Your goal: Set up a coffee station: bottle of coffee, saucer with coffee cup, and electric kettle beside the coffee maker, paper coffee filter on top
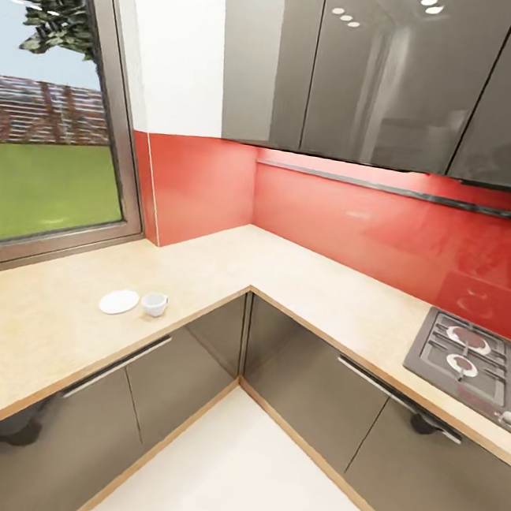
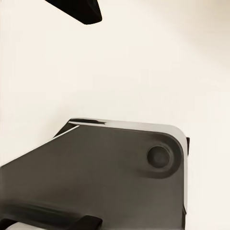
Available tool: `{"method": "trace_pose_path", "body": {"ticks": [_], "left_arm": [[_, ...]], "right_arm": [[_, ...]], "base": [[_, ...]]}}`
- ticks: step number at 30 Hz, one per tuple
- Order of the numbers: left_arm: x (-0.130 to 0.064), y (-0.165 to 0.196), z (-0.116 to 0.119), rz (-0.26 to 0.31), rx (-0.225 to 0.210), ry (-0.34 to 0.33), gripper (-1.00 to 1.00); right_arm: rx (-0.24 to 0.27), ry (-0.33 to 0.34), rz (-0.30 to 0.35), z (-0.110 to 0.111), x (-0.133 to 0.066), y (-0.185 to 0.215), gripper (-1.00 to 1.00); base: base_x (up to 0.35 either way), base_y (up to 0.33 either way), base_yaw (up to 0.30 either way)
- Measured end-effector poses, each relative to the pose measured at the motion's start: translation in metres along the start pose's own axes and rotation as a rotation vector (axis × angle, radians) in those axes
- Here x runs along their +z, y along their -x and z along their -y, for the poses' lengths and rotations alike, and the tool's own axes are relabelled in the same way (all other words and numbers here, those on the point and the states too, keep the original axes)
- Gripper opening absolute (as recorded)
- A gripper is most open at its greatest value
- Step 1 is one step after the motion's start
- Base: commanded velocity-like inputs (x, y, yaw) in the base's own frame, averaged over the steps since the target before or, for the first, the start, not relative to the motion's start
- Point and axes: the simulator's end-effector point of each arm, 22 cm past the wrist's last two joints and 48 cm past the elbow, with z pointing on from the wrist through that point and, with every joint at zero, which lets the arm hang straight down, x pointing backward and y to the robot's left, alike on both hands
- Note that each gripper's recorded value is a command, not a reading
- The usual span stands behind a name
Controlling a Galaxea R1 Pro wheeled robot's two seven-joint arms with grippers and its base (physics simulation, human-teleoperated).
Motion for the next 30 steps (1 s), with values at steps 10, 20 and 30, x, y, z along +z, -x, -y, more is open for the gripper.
{"method": "trace_pose_path", "body": {"ticks": [10,20,30], "left_arm": [[-0.0001,-0.0006,0.0007,-0.002,0.0,-0.001,1.0],[-0.0004,-0.0038,0.0006,-0.01,0.001,-0.001,1.0],[-0.0008,-0.0077,0.0004,-0.02,0.002,-0.001,1.0]], "right_arm": [[0.003,0.0,-0.001,0.0001,0.0002,-0.0005,1.0],[0.007,0.0,-0.01,0.0,0.0015,-0.0043,1.0],[0.009,0.0,-0.019,-0.0002,0.0029,-0.0084,1.0]], "base": [[0.0,0.0,0.276],[0.0,0.0,0.258],[0.0,0.0,0.255]]}}
